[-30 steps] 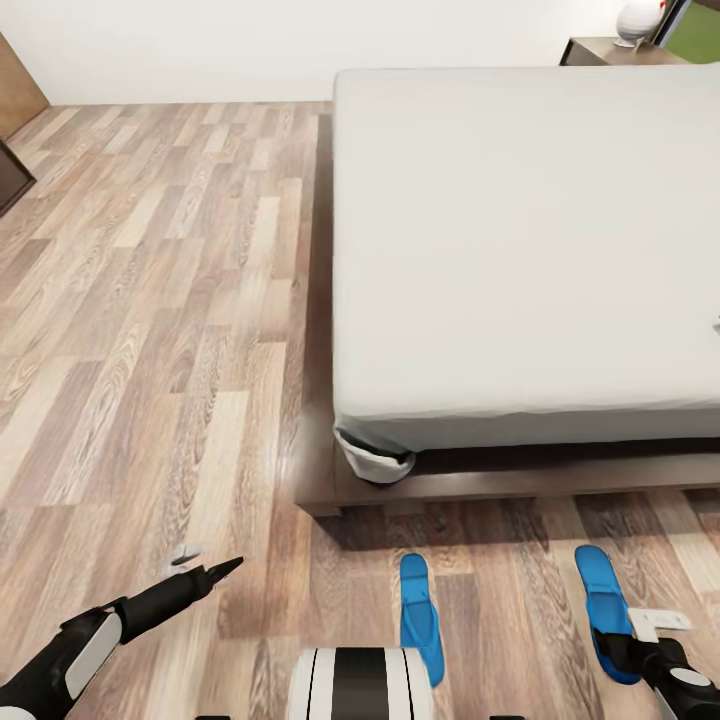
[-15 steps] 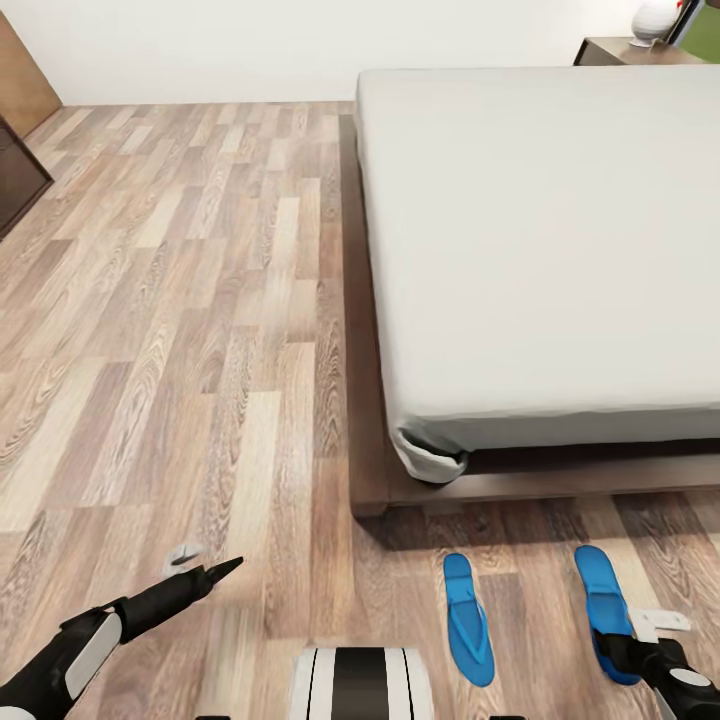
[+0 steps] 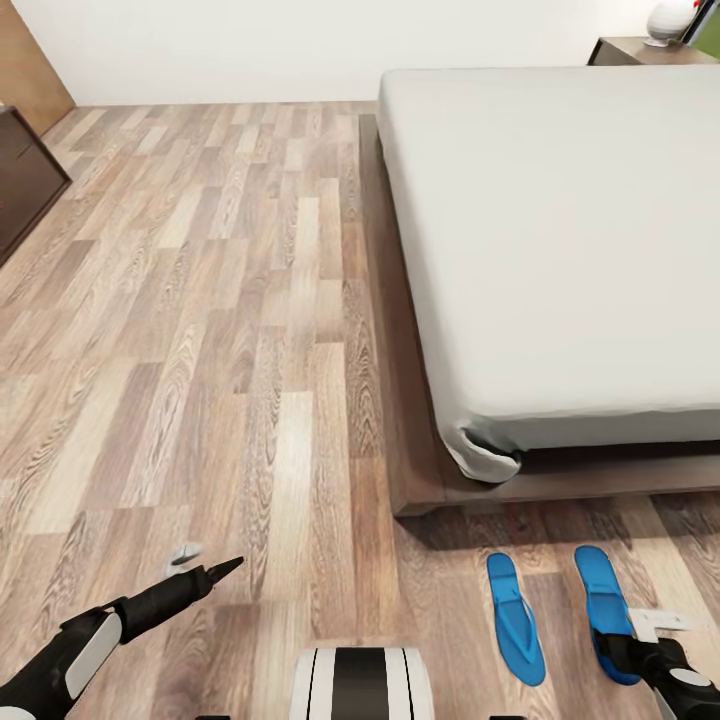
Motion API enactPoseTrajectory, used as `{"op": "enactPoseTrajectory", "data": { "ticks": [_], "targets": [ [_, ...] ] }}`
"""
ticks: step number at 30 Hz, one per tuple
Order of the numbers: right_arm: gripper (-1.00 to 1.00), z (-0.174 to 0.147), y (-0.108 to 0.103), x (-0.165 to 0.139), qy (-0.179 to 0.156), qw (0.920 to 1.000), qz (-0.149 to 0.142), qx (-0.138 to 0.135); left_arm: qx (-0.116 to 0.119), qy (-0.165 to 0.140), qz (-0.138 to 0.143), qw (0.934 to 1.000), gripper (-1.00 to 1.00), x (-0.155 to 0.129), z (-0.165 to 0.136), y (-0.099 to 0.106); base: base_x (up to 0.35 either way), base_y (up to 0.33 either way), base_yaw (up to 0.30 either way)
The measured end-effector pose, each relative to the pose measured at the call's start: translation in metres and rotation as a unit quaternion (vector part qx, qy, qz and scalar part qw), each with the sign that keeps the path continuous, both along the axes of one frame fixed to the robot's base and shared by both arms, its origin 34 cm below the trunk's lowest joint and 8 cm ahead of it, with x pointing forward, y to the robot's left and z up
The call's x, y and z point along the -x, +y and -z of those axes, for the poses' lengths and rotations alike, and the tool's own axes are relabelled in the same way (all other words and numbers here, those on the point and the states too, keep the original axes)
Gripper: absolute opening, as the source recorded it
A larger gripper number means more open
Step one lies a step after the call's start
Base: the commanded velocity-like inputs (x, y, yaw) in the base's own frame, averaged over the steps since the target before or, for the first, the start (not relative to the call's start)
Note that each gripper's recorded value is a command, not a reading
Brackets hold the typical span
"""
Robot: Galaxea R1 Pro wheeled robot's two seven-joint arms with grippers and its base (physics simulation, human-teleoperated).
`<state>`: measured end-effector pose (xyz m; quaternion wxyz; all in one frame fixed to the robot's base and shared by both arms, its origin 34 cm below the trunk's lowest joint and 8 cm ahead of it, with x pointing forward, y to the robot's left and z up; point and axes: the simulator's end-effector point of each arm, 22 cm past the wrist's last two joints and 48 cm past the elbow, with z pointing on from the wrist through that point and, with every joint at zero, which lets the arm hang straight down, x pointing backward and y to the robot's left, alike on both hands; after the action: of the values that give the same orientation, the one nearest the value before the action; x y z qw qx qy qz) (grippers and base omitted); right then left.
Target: In the bedroom, move the book from the bed onto either nightstand, and place the two sandals side by side next to the bed.
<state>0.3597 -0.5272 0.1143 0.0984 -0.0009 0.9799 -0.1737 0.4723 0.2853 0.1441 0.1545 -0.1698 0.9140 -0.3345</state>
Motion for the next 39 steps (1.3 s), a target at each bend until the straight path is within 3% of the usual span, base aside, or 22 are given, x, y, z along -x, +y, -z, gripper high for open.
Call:
{"op": "enactPoseTrajectory", "data": {
  "ticks": [24, 39],
  "targets": [
    [-1.00, 0.000, 0.000, 0.000, 0.000, 1.0000, 0.000, 0.000, -0.001, 0.000, 0.000, 1.0000, 1.00, 0.000, 0.000, 0.000, 0.045, 0.105, 0.000],
    [-1.00, 0.018, 0.000, 0.024, 0.031, 0.9995, 0.000, 0.000, -0.001, 0.031, 0.000, 0.9995, 1.00, 0.022, 0.025, 0.001, 0.000, 0.000, 0.000]
  ]
}}
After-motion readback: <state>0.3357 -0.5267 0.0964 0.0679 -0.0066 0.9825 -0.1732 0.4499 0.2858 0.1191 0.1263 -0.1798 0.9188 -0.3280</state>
